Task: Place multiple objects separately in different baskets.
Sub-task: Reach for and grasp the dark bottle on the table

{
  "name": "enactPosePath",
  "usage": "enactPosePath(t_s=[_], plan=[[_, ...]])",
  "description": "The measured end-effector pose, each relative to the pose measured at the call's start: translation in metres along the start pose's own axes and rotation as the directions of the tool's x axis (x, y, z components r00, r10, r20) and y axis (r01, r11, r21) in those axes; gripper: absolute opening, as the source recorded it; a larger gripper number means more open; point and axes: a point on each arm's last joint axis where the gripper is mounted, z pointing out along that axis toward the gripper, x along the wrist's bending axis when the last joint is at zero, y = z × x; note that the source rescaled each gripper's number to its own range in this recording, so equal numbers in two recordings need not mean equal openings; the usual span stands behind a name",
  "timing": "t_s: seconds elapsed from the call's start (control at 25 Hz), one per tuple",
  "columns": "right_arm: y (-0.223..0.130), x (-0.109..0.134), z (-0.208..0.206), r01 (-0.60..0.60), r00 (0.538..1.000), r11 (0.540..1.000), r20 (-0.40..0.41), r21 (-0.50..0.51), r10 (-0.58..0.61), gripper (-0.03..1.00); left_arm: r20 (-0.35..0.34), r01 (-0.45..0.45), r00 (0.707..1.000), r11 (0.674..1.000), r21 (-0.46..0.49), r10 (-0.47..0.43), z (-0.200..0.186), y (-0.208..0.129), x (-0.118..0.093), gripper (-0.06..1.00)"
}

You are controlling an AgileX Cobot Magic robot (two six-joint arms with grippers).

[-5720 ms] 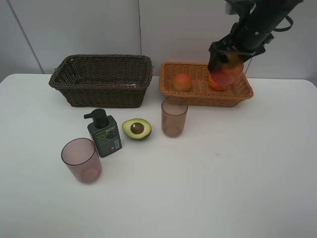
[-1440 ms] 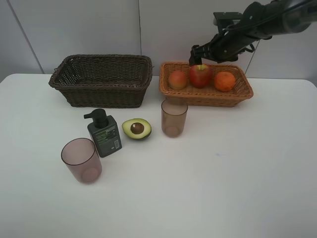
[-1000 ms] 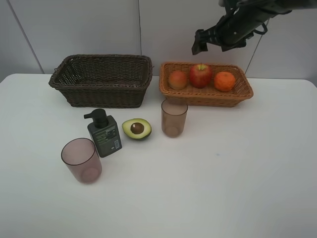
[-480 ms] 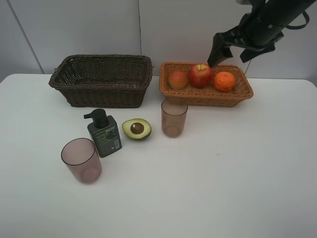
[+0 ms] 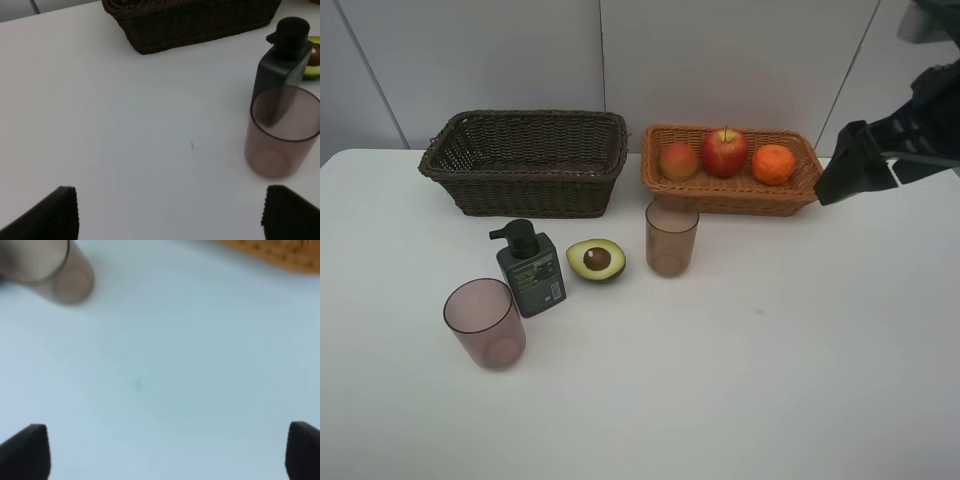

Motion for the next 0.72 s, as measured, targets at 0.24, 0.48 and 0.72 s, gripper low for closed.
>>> enactPosePath(t_s=[0.24,0.48,0.72], plan=[[-0.062,0.004,-0.017,-0.057,0.998,0.998,0.028,-0.008,0.057,1.00,0.000,0.000,1.000,1.000,0.000,0.000,0.000,0.000,0.000,0.97],[-0.103,0.003,-0.038,-0.190,0.976,0.974,0.087,-0.119,0.201,1.00,0.000,0.000,1.000,1.000,0.000,0.000,0.000,0.000,0.000,0.97],[-0.124,0.008,-0.068,-0.204,0.959,0.934,0.130,-0.294,0.250,1.00,0.000,0.000,1.000,1.000,0.000,0.000,0.000,0.000,0.000,0.97]])
